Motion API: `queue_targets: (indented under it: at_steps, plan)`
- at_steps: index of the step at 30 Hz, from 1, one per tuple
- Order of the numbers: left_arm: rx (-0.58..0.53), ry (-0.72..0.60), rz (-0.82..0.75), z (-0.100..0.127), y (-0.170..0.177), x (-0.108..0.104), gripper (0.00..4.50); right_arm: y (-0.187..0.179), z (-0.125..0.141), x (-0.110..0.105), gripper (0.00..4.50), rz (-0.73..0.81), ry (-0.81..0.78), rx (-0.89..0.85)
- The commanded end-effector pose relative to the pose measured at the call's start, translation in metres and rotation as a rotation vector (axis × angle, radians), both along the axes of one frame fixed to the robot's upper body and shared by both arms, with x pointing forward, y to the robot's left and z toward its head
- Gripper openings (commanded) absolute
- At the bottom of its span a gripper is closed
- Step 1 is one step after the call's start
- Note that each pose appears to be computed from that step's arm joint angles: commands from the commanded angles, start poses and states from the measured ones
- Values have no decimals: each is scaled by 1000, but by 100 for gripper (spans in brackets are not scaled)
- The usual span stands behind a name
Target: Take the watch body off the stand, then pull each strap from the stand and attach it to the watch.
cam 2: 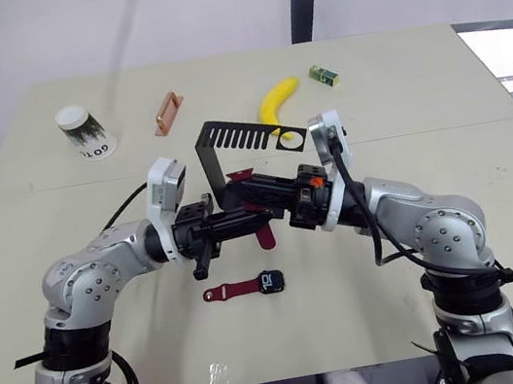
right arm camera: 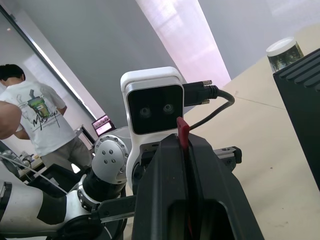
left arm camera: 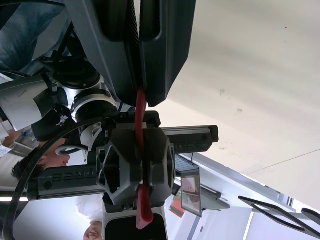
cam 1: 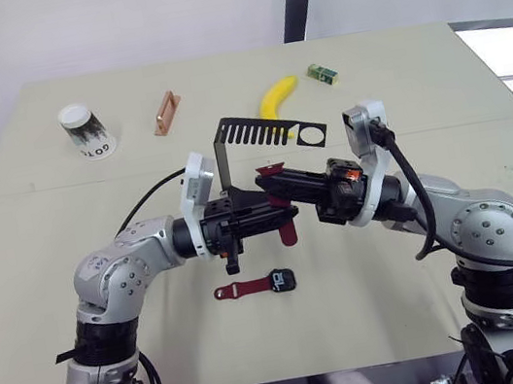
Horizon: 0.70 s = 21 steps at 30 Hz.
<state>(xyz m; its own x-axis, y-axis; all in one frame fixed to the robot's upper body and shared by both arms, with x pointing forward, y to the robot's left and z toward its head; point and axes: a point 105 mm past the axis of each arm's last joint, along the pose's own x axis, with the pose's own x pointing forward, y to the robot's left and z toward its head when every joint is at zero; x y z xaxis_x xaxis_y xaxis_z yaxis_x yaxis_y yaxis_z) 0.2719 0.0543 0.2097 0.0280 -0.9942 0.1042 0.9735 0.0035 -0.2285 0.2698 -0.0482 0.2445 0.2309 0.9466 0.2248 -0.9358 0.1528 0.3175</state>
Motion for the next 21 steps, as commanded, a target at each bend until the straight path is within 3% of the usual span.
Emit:
queue_targets:
  at_steps: [1, 4, 9, 13, 16, 21]
  plan:
    - [-44, -25, -24, 11, 1, -6, 63, 0, 13, -9, 0, 19, -63, 36]
    - [-37, -25, -37, 12, 5, -9, 185, 0, 14, -10, 0, 19, -71, 30]
    - [89, -92, -25, 9, 23, -19, 441, -9, 10, -14, 0, -8, -120, -52]
    - [286, -175, -16, -14, 36, -32, 447, -31, 3, -27, 0, -45, -182, -185]
    - [470, -255, 5, -51, 40, -34, 447, -50, -8, -40, 0, -79, -236, -310]
    - [520, -321, 13, -76, 35, -30, 447, -65, -28, -60, 0, -82, -369, -511]
